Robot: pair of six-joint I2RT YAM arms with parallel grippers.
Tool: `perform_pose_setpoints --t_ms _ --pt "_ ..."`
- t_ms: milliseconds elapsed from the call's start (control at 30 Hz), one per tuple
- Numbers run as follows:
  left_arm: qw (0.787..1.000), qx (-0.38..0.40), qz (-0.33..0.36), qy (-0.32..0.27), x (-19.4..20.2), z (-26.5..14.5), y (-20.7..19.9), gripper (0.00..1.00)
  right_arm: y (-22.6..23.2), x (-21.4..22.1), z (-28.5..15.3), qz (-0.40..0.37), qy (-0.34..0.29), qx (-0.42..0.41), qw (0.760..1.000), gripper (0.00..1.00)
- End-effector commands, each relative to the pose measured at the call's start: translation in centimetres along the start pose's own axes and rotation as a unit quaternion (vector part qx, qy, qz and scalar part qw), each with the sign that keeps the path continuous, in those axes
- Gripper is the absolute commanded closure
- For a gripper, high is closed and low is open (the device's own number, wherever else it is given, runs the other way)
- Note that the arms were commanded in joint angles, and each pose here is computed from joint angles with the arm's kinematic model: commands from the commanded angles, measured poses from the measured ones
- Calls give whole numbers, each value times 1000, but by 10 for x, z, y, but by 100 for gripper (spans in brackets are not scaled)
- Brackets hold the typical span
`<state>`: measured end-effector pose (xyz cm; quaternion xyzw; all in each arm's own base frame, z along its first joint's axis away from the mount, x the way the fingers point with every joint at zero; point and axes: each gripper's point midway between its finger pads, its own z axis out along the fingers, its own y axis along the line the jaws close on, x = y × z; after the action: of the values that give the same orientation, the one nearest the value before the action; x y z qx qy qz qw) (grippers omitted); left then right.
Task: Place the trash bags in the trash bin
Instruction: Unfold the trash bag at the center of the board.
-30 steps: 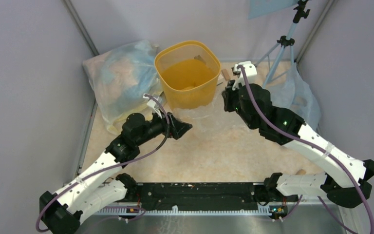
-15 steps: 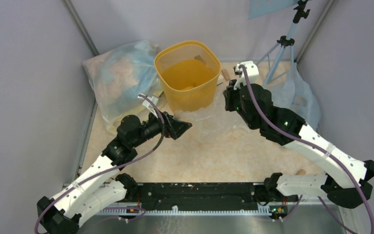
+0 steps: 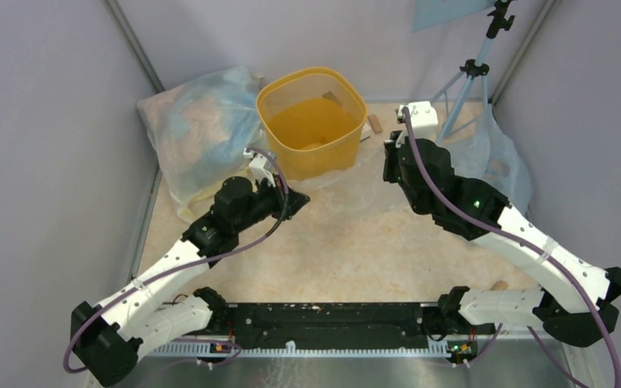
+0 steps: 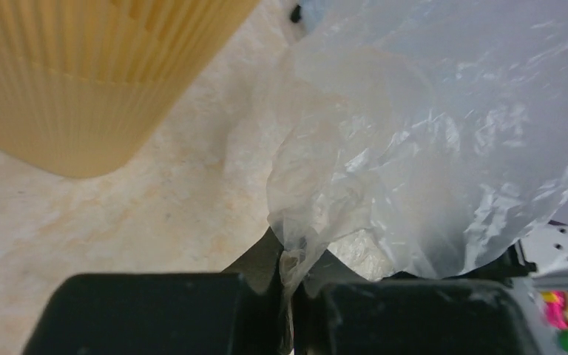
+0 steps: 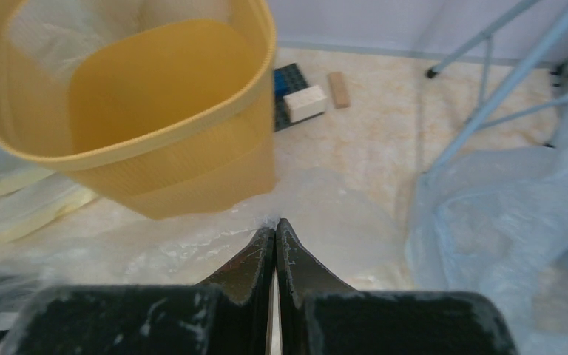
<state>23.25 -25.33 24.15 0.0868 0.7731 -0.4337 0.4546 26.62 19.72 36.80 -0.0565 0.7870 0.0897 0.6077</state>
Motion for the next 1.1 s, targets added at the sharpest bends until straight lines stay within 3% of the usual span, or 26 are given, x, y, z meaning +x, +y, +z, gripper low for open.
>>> perform_pose_setpoints --t_ms 0,167,400,433,533,600,767,933,1000,1067 --pt "990 -115 75 -41 -43 -18 24 97 -63 -25 -18 -1 -36 121 992 100" --pt "985 -131 107 -38 -62 -32 18 100 -84 -29 -25 -9 -50 158 986 100" --pt "993 -12 114 5 -77 -29 -46 100 -30 -14 -6 -29 -22 23 999 96" --pt "993 -10 117 9 -82 -30 -50 100 -29 -14 -5 -30 -21 21 999 91" --pt "992 -25 126 12 -100 -31 -57 100 -21 -14 -6 -39 -19 -5 999 58" --pt "991 -25 128 14 -111 -31 -64 100 -8 -15 -12 -51 -22 -57 997 42" --pt "992 -19 122 23 -123 -25 -74 100 5 -20 -36 -57 -47 -142 987 28" --pt "992 -6 121 36 -124 -18 -79 100 39 -18 -72 -73 -70 -289 952 36" --pt "992 4 121 39 -123 -17 -82 100 54 -16 -78 -75 -74 -331 938 50" --pt "992 9 122 42 -122 -16 -84 100 66 -15 -75 -82 -69 -351 930 76"
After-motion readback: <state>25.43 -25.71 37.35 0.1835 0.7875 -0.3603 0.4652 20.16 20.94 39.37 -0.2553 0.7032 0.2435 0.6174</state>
